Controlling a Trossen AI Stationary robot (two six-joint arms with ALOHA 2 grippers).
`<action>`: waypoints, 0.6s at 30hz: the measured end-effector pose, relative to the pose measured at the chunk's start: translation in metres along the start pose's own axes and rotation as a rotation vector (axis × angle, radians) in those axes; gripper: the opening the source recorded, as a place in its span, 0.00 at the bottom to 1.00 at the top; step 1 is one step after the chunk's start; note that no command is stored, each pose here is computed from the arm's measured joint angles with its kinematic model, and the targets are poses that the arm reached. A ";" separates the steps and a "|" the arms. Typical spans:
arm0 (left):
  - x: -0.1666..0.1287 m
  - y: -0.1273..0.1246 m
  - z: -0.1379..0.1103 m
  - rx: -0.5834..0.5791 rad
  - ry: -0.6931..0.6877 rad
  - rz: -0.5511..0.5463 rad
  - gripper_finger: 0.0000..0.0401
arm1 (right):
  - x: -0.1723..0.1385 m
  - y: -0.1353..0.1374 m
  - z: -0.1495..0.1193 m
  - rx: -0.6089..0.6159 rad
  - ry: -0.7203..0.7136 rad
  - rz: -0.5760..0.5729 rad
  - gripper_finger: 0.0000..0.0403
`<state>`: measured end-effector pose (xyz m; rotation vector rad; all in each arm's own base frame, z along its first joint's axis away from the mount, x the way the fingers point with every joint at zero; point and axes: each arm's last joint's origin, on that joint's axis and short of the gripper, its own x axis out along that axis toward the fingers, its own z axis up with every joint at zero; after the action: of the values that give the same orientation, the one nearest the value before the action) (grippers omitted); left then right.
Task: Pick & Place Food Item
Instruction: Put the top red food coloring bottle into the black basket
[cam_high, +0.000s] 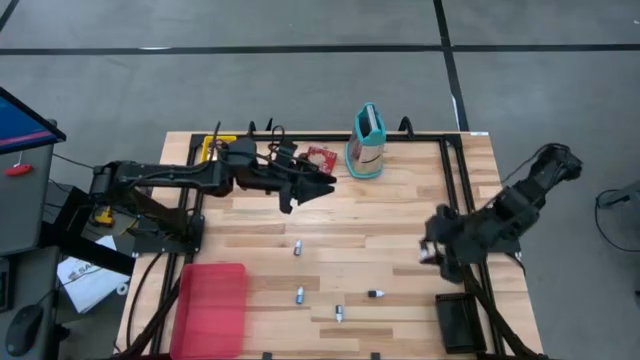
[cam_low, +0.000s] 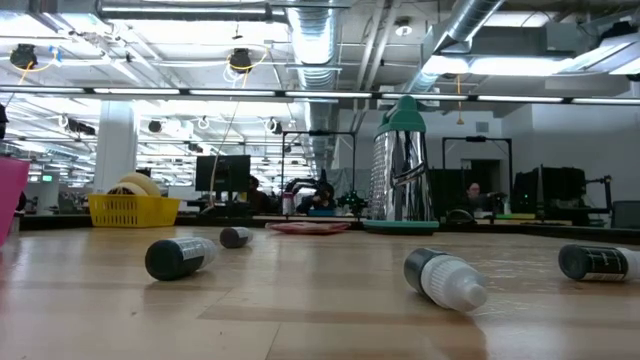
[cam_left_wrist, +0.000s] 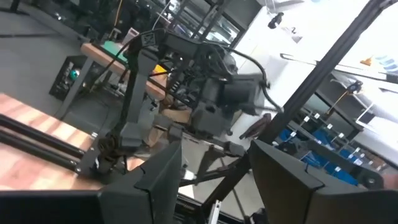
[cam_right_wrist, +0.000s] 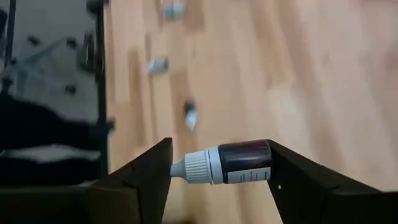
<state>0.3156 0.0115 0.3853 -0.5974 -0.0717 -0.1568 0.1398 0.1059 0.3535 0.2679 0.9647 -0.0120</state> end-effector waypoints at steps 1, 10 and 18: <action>0.000 0.000 0.000 0.005 0.000 0.001 0.46 | 0.000 0.005 -0.006 0.009 0.036 0.005 0.55; 0.000 0.005 -0.007 0.053 0.057 0.063 0.46 | 0.009 0.058 -0.062 0.091 0.240 0.010 0.55; 0.000 0.006 -0.006 0.087 0.040 0.097 0.46 | 0.037 0.101 -0.120 0.102 0.298 -0.141 0.56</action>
<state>0.3169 0.0128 0.3766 -0.5096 -0.0111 -0.0710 0.0766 0.2352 0.2814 0.3003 1.2798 -0.1546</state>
